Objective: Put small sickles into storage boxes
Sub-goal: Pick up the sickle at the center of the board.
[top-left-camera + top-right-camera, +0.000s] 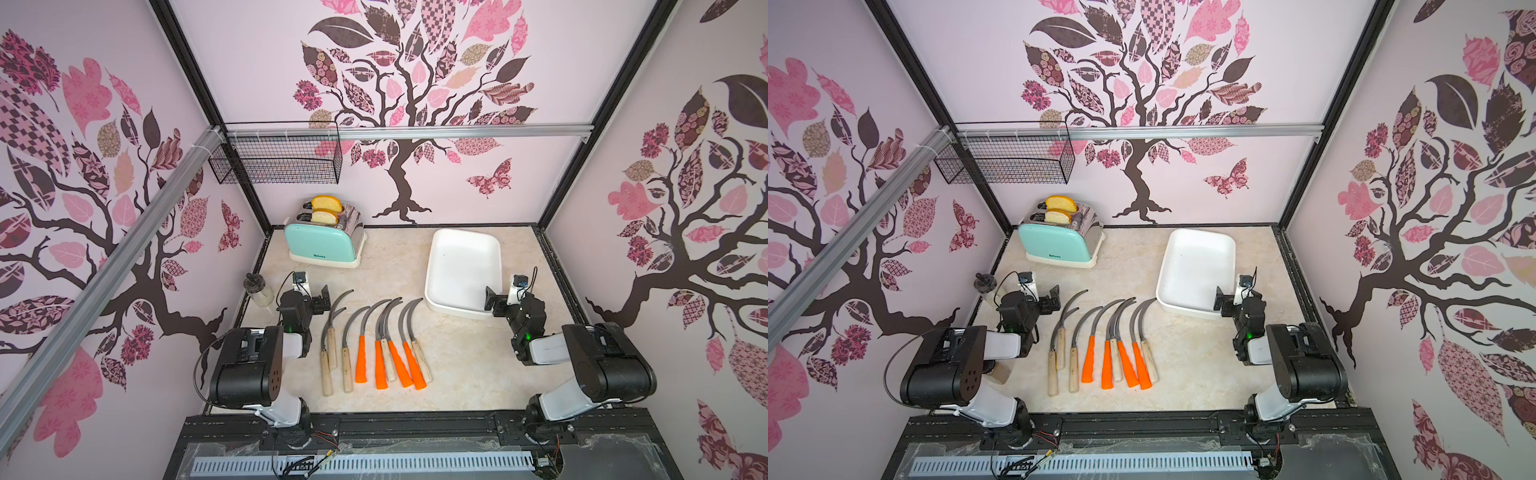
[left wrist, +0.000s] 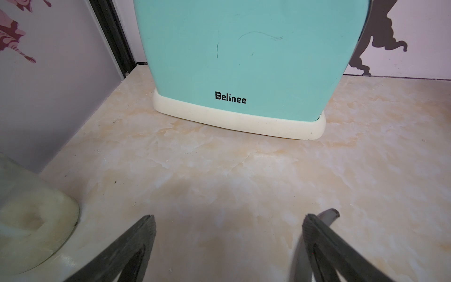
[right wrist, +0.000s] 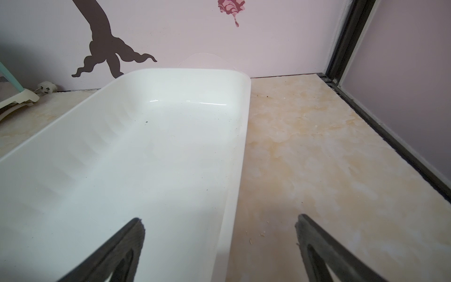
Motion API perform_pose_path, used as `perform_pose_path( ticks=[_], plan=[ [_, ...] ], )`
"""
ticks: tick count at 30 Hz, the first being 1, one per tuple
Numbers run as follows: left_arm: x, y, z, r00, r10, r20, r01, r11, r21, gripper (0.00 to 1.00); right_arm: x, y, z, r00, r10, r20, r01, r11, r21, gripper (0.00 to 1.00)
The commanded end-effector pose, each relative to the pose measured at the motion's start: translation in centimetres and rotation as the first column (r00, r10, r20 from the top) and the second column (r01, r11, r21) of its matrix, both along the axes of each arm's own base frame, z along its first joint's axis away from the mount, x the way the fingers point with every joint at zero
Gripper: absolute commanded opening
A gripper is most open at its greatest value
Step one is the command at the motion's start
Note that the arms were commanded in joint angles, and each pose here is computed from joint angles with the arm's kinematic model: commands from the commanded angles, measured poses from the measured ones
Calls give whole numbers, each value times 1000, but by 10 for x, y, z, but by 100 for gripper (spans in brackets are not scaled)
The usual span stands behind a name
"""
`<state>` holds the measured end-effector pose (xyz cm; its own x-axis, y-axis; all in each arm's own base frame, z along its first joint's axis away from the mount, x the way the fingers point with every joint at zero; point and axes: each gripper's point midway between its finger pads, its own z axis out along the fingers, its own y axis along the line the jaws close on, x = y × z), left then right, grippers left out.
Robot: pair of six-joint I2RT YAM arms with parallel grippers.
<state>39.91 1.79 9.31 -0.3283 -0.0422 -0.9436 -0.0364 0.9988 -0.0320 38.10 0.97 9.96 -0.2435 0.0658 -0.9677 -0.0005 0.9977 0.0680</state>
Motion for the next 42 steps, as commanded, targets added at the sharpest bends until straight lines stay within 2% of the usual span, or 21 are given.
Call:
perform_pose_path(
  ticks=[1, 26, 29, 32, 36, 42],
  plan=[
    [3, -2, 8, 1000, -11, 22, 11, 1000, 1, 98, 5, 1, 10, 1000, 7, 24, -7, 1000, -4, 100],
    [2, -3, 8, 1000, -12, 25, 12, 1000, 2, 98, 7, -3, 10, 1000, -9, 20, 9, 1000, 10, 100],
    [3, -2, 8, 1000, -11, 23, 11, 1000, 1, 98, 4, -19, 12, 994, -103, 33, 102, 994, 38, 100],
    [5, 0, 14, 999, 2, 39, -2, 1000, -3, 98, 1, -23, 15, 991, -121, 49, 119, 992, 44, 100],
    [14, 3, 25, 998, 17, -54, -17, 1000, -6, 98, -2, -30, 24, 985, -164, 58, 162, 986, 51, 100],
    [19, 3, 40, 997, 15, -72, -16, 1000, -5, 98, -13, -43, 45, 970, -237, 46, 235, 971, 36, 100]
  ],
)
